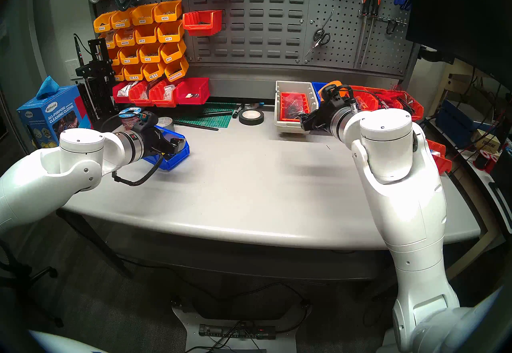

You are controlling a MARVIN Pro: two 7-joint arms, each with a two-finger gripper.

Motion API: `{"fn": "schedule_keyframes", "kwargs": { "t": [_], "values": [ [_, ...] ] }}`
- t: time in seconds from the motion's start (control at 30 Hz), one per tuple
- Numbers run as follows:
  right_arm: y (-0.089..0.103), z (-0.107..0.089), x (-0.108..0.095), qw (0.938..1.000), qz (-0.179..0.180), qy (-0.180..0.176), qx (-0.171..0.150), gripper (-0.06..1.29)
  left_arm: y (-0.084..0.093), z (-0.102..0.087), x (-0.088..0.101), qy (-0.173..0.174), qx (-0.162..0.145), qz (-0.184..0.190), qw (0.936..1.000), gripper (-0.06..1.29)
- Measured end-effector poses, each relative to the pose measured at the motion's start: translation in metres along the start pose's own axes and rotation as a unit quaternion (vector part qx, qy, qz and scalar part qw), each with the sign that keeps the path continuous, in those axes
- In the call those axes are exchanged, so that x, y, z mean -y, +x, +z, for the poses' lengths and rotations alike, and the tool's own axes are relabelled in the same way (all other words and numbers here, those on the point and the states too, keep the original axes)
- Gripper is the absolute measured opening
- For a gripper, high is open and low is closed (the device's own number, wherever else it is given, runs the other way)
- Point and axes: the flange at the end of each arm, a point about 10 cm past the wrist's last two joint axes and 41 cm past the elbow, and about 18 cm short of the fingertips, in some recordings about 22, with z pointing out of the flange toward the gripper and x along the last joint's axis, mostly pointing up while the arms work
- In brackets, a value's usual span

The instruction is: Hang all the unorganized tool boxes onto the wall

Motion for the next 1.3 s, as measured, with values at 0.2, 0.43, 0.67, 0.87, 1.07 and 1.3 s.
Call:
{"fn": "schedule_keyframes", "kwargs": {
  "t": [0.2, 0.43, 0.67, 0.87, 1.07, 1.3],
  "values": [
    [0.0, 0.0, 0.0, 1.0, 0.0, 0.0, 0.0, 1.22, 0.001, -0.003, 0.003, 0.008, 0.0, 0.011, 0.9999, 1.24],
    [0.0, 0.0, 0.0, 1.0, 0.0, 0.0, 0.0, 1.22, 0.0, -0.005, 0.004, 0.005, 0.01, 0.031, 0.9995, 1.24],
    [0.0, 0.0, 0.0, 1.0, 0.0, 0.0, 0.0, 1.22, -0.002, -0.006, 0.003, 0.002, 0.018, 0.04, 0.999, 1.24],
    [0.0, 0.0, 0.0, 1.0, 0.0, 0.0, 0.0, 1.22, -0.003, -0.006, 0.004, 0.001, 0.022, 0.046, 0.9987, 1.24],
    [0.0, 0.0, 0.0, 1.0, 0.0, 0.0, 0.0, 1.22, -0.005, -0.008, 0.004, -0.003, 0.024, 0.052, 0.9984, 1.24],
    [0.0, 0.0, 0.0, 1.0, 0.0, 0.0, 0.0, 1.22, -0.014, -0.01, 0.006, -0.007, 0.033, 0.059, 0.9977, 1.24]
  ]
}}
